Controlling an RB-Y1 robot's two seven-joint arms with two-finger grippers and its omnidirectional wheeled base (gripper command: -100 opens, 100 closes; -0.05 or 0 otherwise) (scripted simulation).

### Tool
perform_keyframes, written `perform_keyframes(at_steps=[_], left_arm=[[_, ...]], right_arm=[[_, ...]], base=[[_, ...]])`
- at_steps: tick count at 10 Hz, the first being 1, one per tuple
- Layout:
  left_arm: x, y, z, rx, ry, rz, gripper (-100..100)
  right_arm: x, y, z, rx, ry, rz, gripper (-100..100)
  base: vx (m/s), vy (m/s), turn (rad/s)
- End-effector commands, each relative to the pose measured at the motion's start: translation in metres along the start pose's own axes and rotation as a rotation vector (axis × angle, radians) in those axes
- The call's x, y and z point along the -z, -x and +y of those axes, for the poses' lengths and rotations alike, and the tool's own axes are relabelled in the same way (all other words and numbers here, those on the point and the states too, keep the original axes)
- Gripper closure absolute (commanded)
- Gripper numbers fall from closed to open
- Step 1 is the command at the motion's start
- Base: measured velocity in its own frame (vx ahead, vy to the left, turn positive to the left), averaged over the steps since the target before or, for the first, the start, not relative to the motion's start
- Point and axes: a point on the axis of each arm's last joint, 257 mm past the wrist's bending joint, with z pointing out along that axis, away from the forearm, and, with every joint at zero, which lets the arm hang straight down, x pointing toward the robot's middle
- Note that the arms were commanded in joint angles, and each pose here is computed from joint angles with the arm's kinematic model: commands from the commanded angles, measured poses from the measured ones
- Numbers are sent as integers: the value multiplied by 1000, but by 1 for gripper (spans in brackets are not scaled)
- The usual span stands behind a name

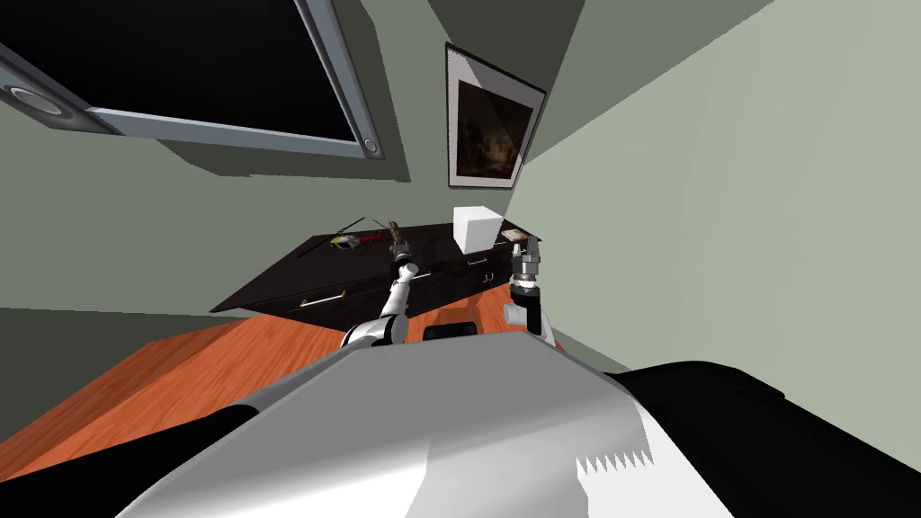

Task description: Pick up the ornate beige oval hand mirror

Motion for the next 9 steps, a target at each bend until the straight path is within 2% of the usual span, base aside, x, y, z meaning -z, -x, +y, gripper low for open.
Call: perform_keyframes(at_steps=[1,4,5,8,9], left_arm=[[9,11,-5,10,10,-20,100],[20,19,-31,-1,-25,-16,100],[24,19,-30,14,-6,-22,100],[39,28,-57,-2,-41,-22,100],[46,32,-55,12,-18,-36,100]], right_arm=[[0,0,0,0,0,0,0],[0,0,0,0,0,0,0],[0,0,0,0,0,0,0],[0,0,0,0,0,0,0],[0,0,0,0,0,0,0]], base=[[67,-23,-53],[48,-22,-12],[61,-35,-58],[53,-26,-15],[84,-40,-42]])
